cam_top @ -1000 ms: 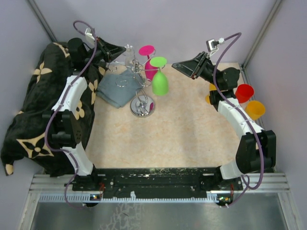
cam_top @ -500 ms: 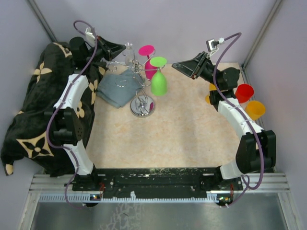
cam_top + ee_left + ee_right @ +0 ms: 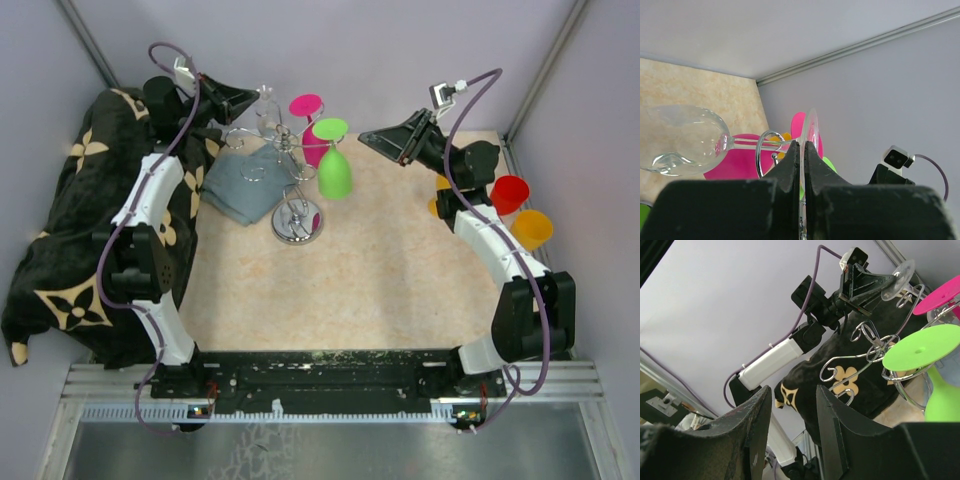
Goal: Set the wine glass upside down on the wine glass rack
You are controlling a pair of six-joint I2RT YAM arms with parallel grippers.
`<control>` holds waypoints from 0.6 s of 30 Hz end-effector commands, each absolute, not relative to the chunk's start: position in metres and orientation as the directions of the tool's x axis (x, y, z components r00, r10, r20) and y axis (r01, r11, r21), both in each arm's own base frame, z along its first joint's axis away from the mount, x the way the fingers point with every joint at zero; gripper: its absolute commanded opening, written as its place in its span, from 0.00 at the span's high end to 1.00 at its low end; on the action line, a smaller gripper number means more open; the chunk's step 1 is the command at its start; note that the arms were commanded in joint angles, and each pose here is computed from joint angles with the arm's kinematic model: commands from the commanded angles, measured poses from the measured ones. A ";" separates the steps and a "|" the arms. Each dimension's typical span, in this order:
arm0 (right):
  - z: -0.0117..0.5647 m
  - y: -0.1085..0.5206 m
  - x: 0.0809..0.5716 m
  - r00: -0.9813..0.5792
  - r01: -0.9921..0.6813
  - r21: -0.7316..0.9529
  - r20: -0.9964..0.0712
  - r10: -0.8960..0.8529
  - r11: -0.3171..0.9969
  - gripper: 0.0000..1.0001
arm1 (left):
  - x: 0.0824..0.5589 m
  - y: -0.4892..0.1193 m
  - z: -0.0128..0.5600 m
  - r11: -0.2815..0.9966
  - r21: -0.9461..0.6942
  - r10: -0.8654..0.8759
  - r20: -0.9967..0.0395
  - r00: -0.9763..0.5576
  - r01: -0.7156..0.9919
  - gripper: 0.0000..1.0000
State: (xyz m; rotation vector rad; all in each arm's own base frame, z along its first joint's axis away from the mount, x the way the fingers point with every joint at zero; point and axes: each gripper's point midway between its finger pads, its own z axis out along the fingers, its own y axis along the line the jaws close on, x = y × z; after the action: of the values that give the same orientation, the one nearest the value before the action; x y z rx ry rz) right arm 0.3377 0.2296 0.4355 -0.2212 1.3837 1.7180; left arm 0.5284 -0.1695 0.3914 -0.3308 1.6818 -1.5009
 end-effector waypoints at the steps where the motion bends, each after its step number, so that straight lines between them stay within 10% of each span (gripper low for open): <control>1: 0.445 0.226 0.333 -0.532 -0.766 0.643 -0.661 0.529 0.033 0.59 | 0.528 -0.162 0.414 0.245 -0.890 -0.697 -0.437 -0.569 0.384 1.00; 18: 0.443 0.226 0.332 -0.539 -0.761 0.649 -0.656 0.529 0.029 0.59 | 0.508 -0.154 0.403 0.261 -0.886 -0.677 -0.451 -0.582 0.383 1.00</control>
State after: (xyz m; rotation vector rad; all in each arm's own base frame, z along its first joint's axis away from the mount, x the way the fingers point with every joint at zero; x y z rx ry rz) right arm 0.3383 0.2296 0.4341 -0.2201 1.3867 1.7152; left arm 0.5270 -0.1539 0.3679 -0.3880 1.7105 -1.4896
